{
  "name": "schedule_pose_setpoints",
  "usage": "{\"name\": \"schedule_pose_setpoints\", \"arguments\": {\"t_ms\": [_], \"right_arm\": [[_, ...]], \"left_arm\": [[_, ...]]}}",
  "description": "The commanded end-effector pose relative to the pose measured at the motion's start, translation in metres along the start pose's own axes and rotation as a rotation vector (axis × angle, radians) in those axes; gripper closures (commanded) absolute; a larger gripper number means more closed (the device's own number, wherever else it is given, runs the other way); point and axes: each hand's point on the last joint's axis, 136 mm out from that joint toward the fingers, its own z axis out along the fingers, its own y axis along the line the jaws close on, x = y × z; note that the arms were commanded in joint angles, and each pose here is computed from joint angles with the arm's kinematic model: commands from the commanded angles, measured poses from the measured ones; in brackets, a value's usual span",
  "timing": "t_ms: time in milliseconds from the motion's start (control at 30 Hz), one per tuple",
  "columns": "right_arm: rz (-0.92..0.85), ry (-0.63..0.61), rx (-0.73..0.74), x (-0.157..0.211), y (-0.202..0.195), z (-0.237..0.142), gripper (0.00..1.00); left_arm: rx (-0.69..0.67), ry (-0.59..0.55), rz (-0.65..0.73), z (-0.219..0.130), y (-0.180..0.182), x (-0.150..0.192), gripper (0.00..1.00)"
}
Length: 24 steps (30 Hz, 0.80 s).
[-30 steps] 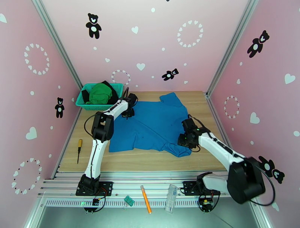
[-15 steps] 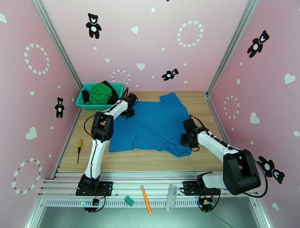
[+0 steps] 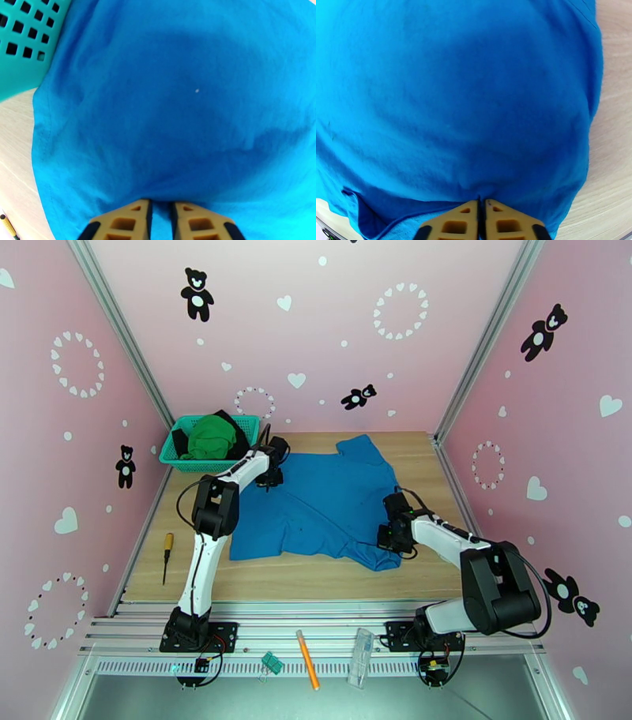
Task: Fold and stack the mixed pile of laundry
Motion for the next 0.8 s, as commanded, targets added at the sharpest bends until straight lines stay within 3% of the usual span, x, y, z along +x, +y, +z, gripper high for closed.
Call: {"name": "schedule_pose_setpoints", "arguments": {"t_ms": [0,33,133,233,433,667,767], "right_arm": [[-0.003,-0.002,0.017,0.005,-0.006,-0.008,0.97],[-0.005,-0.009,0.021,0.005,-0.007,-0.012,0.98],[-0.008,-0.030,0.033,0.005,-0.010,-0.022,0.98],[-0.011,-0.044,0.030,0.005,-0.011,-0.030,0.89],[-0.010,-0.030,0.011,0.007,-0.008,-0.026,0.84],[-0.007,0.001,0.007,0.012,-0.007,-0.016,0.75],[-0.004,0.006,0.006,0.015,-0.008,-0.014,0.74]], "left_arm": [[0.041,0.062,0.014,0.000,-0.002,0.014,0.75],[0.046,0.061,0.013,-0.002,-0.002,0.013,0.72],[0.067,0.047,0.013,-0.012,-0.005,0.010,0.50],[0.079,0.027,0.011,-0.023,-0.005,0.005,0.34],[0.087,0.016,0.006,-0.031,-0.005,0.002,0.30],[0.099,0.009,0.000,-0.039,-0.001,0.008,0.11],[0.107,-0.003,-0.007,-0.048,0.002,0.010,0.07]]}}
